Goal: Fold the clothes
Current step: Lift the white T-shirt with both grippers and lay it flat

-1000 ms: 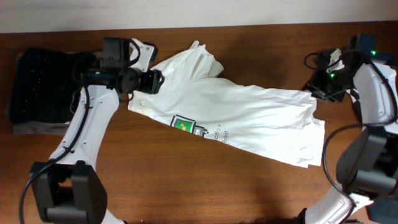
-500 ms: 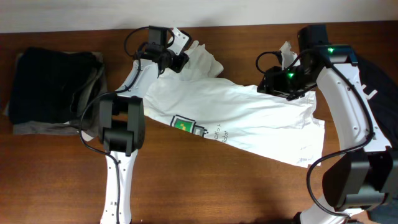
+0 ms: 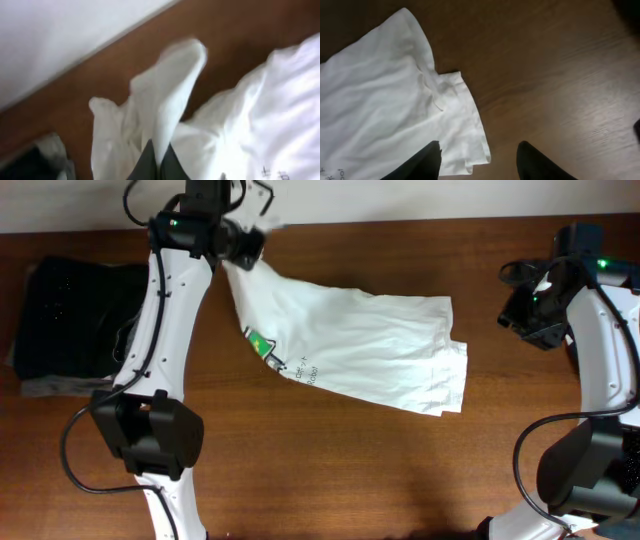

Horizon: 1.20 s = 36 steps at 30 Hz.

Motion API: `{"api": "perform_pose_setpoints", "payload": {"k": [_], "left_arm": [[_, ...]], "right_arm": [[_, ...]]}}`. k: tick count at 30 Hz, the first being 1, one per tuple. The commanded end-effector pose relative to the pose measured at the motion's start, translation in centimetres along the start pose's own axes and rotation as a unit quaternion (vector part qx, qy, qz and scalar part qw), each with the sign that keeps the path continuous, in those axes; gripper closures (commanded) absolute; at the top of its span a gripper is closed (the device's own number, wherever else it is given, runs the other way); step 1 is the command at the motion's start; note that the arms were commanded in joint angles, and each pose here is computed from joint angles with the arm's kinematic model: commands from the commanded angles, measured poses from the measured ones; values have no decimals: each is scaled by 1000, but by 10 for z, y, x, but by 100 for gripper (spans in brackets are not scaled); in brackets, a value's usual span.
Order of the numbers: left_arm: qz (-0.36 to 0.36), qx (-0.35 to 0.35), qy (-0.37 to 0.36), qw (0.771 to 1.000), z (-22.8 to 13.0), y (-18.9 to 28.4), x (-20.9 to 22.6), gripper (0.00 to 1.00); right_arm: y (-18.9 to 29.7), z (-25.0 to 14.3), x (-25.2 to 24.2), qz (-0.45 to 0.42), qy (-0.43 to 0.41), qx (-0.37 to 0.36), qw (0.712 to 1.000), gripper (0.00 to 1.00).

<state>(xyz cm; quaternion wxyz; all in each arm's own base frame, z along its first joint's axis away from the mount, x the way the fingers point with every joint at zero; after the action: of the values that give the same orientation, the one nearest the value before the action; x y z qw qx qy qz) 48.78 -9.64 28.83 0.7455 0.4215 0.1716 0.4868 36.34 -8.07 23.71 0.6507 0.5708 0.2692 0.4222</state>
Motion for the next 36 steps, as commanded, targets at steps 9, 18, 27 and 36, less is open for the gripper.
{"api": "perform_pose_setpoints", "payload": {"k": [9,18,27,36], "left_arm": [[28,49,0,998,-15,3,5,82],[28,51,0,998,-16,3,5,68],[28,53,1,998,-16,3,5,67],[-17,75,-35,996,-39,-95,13,31]], "right_arm": [[-172,12,97,153,165,-19,974,43],[-180,17,98,168,146,-17,975,96],[-103,29,71,168,116,-32,978,96],[-58,24,76,195,157,-59,966,96]]}}
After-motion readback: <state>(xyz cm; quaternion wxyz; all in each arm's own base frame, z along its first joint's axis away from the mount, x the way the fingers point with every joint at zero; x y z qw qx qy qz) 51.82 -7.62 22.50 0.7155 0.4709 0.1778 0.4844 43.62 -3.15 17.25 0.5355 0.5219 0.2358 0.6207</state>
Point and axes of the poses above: each gripper's point midway between its finger pads, its own y axis back along the fingers, its own x axis along the line the jaws close on, z = x × y, the point moved 8 cm from there along y, back along the fingers, and after that the axes turned 1 degree about y, right-handed, at the moved point
